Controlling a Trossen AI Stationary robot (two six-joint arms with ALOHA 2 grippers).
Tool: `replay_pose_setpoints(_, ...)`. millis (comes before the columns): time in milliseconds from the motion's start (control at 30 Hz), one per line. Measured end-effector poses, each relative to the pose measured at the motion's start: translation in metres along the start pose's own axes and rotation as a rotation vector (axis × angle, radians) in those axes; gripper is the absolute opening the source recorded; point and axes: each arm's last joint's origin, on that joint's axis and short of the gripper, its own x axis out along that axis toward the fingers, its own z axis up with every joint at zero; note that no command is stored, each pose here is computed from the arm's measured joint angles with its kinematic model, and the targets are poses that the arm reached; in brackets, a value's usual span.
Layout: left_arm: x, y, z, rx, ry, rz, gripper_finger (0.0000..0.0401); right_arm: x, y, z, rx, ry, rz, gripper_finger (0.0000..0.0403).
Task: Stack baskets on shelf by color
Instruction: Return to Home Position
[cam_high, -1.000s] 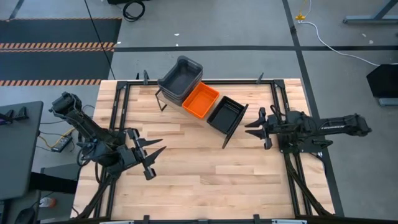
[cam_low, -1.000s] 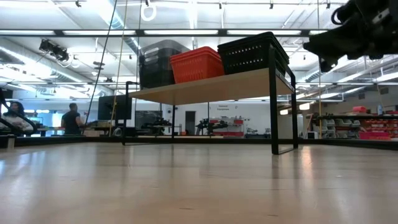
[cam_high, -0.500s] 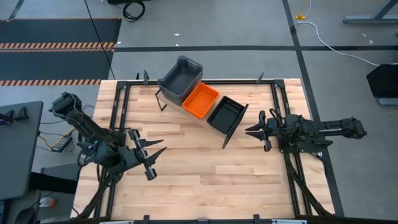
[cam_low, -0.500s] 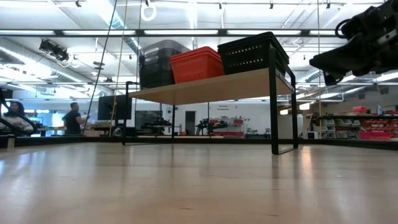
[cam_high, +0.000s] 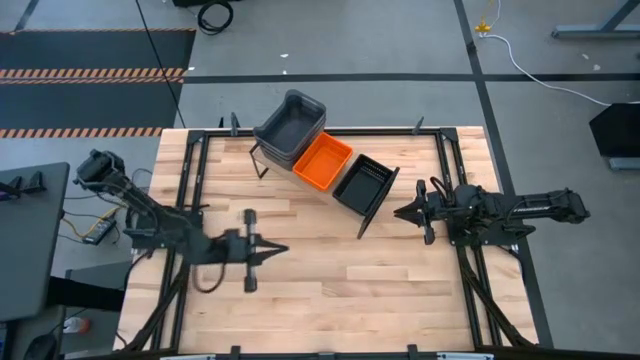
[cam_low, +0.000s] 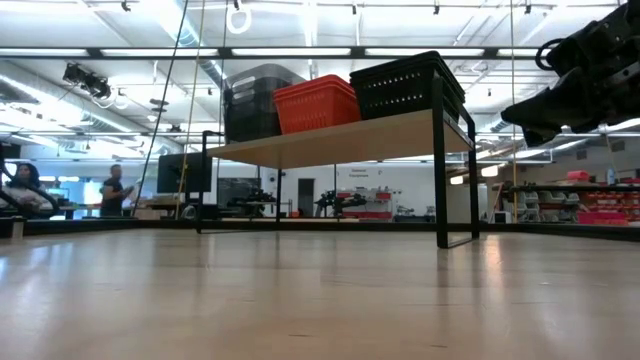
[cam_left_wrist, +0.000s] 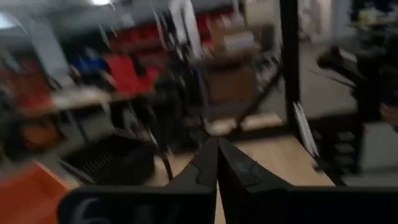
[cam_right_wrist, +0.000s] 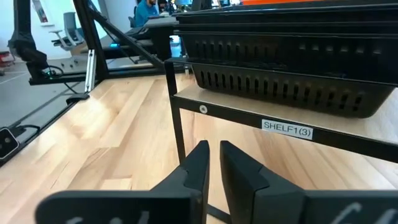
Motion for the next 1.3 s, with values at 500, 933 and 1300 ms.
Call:
replay_pose_setpoints(500, 0.022, 0.087, -0.071, -0.202, 0.060, 0.016, 0.0002, 0.000, -0.001, 0.000, 0.006, -0.003, -0.036, 0.0039)
replay_pose_setpoints(933, -0.059, 0.113, -0.107, -0.271, -0.048, 0.056, 0.0001, 0.000, -0.001, 0.000, -0.015, -0.002, -0.050, 0.0039)
replay_pose_setpoints(1300, -0.081, 0.111, -0.116, -0.300, -0.053, 0.029, 0.0001, 0.000, -0.001, 0.000, -0.008, -0.002, -0.050, 0.0039)
